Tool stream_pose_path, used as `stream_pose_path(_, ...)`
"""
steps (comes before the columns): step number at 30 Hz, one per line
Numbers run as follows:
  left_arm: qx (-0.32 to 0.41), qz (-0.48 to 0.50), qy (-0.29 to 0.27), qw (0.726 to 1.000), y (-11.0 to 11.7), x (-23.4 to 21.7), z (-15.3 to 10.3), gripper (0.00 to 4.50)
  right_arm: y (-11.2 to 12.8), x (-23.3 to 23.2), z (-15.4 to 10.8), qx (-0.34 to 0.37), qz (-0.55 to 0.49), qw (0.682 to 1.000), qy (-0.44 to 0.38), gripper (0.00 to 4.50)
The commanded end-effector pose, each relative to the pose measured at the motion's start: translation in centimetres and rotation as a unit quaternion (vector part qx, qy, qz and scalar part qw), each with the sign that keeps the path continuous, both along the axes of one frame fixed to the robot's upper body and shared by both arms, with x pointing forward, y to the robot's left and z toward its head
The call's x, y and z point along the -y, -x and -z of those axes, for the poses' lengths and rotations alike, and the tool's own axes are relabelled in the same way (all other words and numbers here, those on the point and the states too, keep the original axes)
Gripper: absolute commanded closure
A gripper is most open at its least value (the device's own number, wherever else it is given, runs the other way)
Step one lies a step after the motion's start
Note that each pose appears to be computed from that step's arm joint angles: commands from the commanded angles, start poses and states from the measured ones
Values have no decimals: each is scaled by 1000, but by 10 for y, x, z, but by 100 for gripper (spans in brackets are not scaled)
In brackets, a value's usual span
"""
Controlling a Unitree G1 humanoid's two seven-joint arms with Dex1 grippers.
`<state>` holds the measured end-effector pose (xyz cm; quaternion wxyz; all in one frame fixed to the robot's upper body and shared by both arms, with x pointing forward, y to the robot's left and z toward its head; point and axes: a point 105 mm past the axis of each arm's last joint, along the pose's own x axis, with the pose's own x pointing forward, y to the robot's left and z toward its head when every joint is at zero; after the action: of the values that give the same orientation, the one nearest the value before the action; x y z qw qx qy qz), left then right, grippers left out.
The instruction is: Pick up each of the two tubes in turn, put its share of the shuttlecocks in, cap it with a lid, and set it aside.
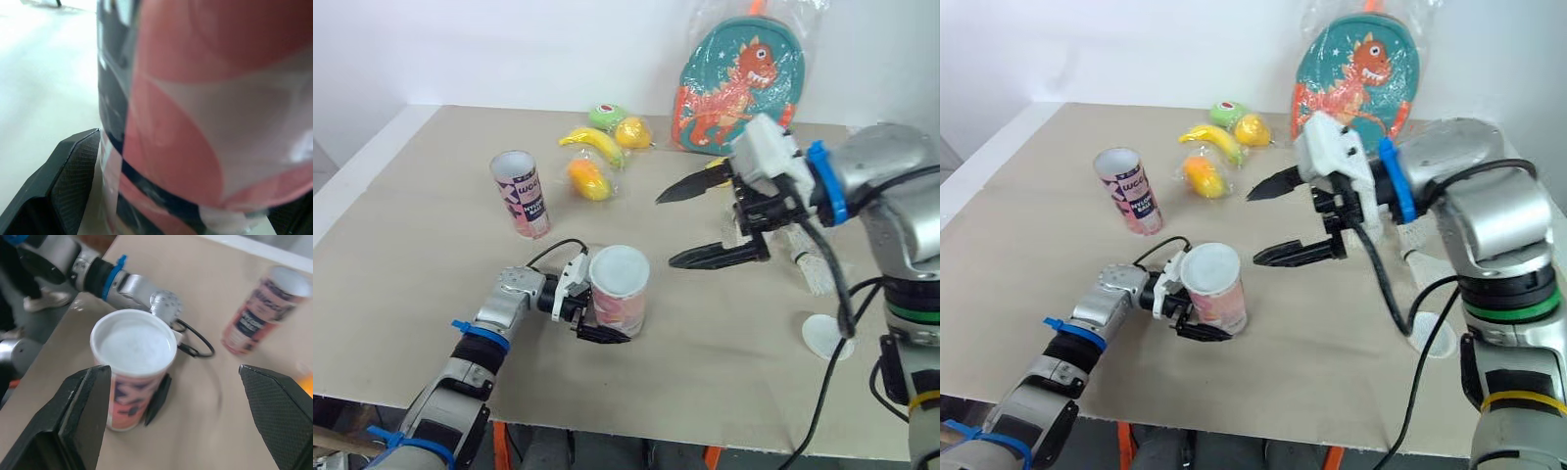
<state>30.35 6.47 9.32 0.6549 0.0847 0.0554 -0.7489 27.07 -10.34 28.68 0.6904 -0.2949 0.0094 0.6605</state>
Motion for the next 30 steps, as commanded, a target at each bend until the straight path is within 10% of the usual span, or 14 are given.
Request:
stream_pose_path(1,-7,-30,-33,999,-3,-23,12,0,9,8,-12,19,18,999,-29,2)
stream_pose_path(9,5,-68,-37,997,-7,-48,8,0,12,26,-4,5,81,995,-66,2)
stream_pose_path(20,-68,-141,-31,987,26,-121,-24,0,7,39,99,-97,190,974,-71,2)
stream_pose_path(30,-5,-153,32,988,31,-111,-39,0,9,-1,110,-128,131,978,-98,2)
